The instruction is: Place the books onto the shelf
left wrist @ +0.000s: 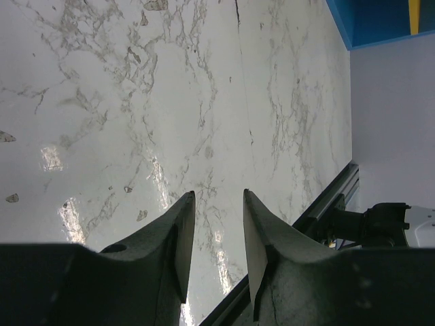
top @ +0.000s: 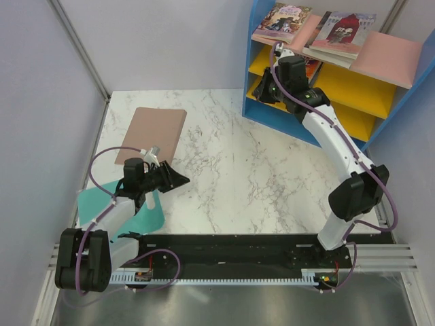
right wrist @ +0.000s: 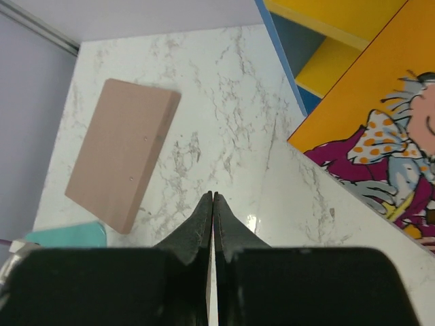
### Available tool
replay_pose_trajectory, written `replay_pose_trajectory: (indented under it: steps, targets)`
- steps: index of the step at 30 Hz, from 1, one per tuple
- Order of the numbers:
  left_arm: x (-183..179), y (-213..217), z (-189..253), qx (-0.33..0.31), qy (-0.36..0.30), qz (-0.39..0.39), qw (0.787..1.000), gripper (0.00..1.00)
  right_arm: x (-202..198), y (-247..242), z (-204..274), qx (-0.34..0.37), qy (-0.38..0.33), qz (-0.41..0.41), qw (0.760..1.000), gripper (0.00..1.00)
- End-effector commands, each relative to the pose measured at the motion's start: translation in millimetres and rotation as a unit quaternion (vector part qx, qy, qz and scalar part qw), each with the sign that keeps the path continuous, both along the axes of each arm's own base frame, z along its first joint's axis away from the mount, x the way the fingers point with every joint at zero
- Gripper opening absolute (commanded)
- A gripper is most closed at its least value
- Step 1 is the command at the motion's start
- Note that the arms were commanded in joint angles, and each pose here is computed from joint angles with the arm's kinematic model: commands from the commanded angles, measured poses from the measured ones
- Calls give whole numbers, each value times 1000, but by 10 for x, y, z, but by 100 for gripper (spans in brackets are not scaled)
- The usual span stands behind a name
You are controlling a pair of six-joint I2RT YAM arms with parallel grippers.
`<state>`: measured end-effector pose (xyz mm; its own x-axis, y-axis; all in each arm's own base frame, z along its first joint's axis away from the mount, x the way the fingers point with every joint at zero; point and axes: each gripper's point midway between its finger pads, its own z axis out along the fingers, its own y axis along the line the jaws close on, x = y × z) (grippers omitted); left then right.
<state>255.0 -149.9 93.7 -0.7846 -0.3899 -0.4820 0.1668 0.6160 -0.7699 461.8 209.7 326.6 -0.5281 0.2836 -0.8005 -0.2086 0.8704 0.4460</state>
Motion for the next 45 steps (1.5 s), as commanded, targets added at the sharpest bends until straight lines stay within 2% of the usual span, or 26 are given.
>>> replay_pose_trajectory:
  steps: [1,26,45]
  targets:
    - [14,-36,62,-1,-26,-19,999,41,50,-7,-111,-66,6,-11,998,6]
    - [1,-32,40,1,-25,-19,1000,41,294,-612,-222,-170,2,-168,971,8]
    - [-4,-34,51,1,-27,-19,999,40,360,-800,-162,-175,-8,-212,961,9]
